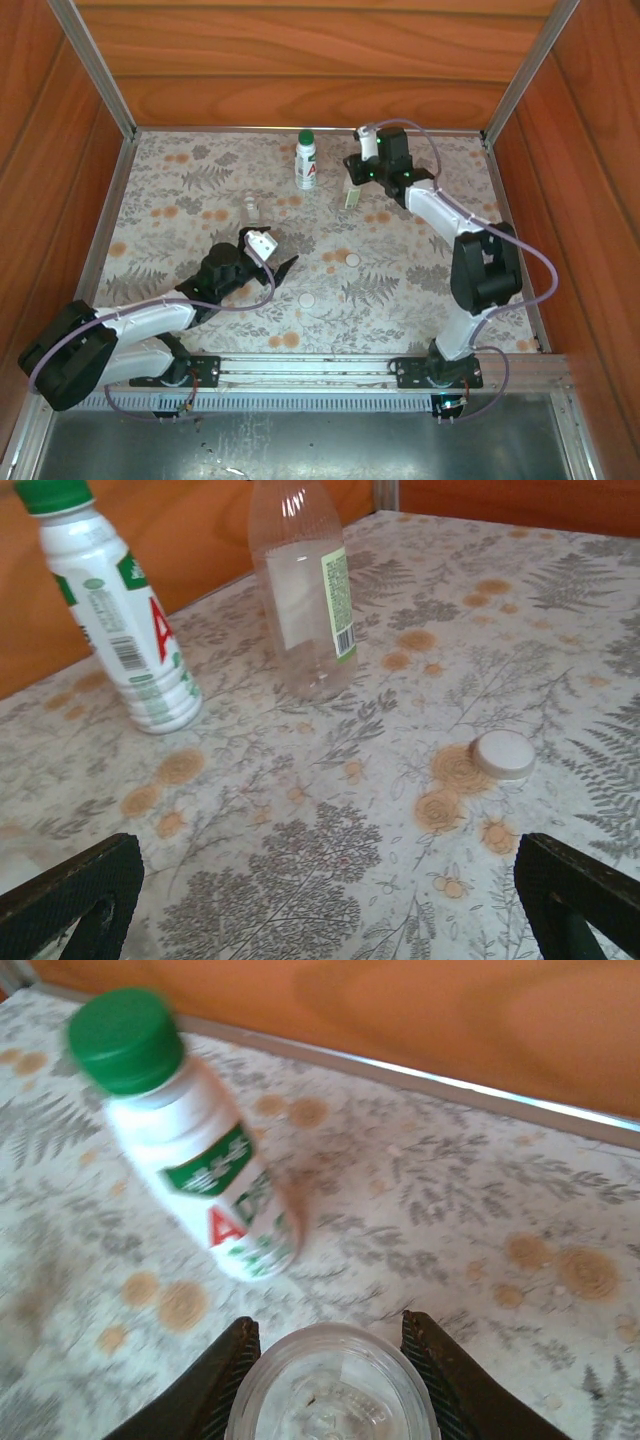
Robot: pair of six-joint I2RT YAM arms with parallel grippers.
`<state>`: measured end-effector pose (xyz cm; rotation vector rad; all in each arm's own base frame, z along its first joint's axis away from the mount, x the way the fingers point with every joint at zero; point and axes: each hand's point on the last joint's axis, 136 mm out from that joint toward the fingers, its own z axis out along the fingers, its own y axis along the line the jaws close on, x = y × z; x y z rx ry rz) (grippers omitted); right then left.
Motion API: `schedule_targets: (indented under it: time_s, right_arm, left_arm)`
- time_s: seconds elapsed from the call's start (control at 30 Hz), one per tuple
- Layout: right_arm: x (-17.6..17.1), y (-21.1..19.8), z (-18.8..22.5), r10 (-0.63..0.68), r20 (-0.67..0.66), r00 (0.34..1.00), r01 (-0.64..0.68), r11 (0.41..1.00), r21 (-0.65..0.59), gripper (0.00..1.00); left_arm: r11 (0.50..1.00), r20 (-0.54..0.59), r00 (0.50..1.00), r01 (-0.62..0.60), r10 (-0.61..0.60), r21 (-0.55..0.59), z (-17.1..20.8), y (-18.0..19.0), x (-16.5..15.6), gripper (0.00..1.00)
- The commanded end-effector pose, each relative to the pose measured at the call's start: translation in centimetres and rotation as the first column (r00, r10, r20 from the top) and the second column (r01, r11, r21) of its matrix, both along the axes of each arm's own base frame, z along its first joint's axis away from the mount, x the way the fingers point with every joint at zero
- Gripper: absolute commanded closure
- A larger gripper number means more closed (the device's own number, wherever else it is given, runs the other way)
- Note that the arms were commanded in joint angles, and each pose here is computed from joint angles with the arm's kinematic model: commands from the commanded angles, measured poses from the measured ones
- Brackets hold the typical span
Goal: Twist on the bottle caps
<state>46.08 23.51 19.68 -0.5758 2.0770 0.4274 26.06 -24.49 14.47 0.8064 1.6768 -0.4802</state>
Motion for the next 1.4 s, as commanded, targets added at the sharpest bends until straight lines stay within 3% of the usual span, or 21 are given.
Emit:
schedule_targets:
  time_s: [0.0, 0.27, 0.47, 0.73, 1.07, 1.37]
  right_arm:
    - [-3.6, 2.2, 2.6, 0.108, 0.092, 0.99, -0.109, 0.994, 0.007, 0.67]
    - [-11.0, 4.2, 1.5, 0.119, 0.065, 0.991, -0.12, 0.993, 0.015, 0.67]
    - [-14.4, 6.1, 0.6, 0.167, 0.046, 0.985, -0.166, 0.986, -0.005, 0.67]
    - [-14.7, 7.0, -1.5, 0.183, 0.022, 0.983, -0.181, 0.981, -0.067, 0.66]
    - [-15.3, 7.0, -2.0, 0.203, -0.005, 0.979, -0.203, 0.977, -0.071, 0.66]
    - [-15.9, 7.4, -2.1, 0.23, -0.031, 0.973, -0.231, 0.972, -0.047, 0.66]
  left_arm:
    - [0.99, 0.014, 0.999, 0.031, -0.03, -0.134, 2.0, -0.2, 0.5, 0.0]
    - [0.968, 0.081, 0.98, 0.194, -0.183, -0.159, 2.1, -1.9, -1.1, 0.0]
    - [0.95, 0.096, 0.962, 0.27, -0.257, -0.156, 1.2, -3.1, -1.6, 0.0]
    - [0.932, 0.111, 0.943, 0.327, -0.312, -0.159, 0.7, -4.7, -0.9, 0.03]
    - [0.916, 0.157, 0.932, 0.353, -0.326, -0.192, 0.0, -5.9, 1.4, 0.15]
    - [0.89, 0.141, 0.912, 0.408, -0.385, -0.206, -0.8, -7.4, 3.4, 0.19]
